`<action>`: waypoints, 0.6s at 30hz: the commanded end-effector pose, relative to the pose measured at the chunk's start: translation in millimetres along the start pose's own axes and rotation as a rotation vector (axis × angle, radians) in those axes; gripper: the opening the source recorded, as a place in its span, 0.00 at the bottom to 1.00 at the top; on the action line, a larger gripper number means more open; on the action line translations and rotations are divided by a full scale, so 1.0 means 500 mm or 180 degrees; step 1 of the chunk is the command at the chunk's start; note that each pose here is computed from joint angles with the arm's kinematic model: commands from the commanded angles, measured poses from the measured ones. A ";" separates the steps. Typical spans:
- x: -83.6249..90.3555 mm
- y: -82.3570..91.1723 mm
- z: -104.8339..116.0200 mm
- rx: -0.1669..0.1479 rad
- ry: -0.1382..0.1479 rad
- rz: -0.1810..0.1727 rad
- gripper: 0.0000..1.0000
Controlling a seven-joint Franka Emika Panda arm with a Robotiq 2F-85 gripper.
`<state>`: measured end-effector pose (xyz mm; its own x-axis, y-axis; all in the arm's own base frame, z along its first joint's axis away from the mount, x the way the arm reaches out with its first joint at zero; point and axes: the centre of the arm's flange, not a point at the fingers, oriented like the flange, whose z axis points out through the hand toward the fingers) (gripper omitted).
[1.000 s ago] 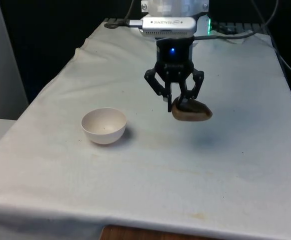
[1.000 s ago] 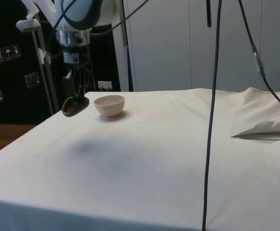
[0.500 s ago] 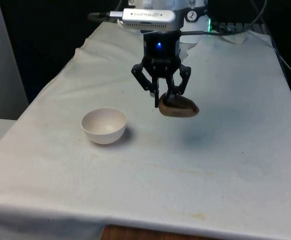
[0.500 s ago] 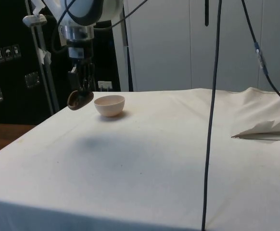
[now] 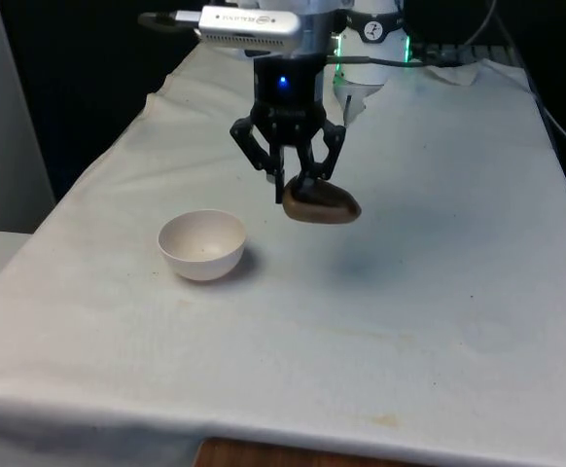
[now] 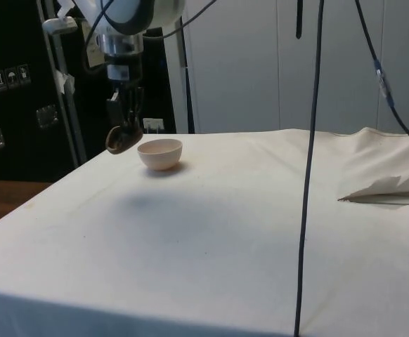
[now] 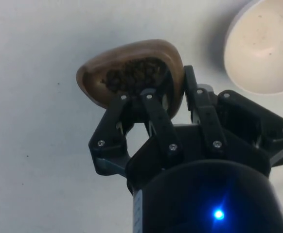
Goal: Pour the coffee beans from the cup into the bowl.
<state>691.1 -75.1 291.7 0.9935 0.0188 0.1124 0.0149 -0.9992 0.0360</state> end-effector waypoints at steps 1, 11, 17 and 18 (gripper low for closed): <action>-0.002 0.006 -0.004 0.0020 -0.0004 -0.0002 0.02; -0.006 0.043 -0.010 -0.0029 0.0004 0.0007 0.02; -0.008 0.067 -0.014 -0.0060 0.0010 0.0011 0.02; -0.009 0.070 -0.015 -0.0066 0.0010 0.0012 0.02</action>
<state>687.0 -110.2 298.3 0.9931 0.0141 0.1165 0.0066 -0.9979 0.0650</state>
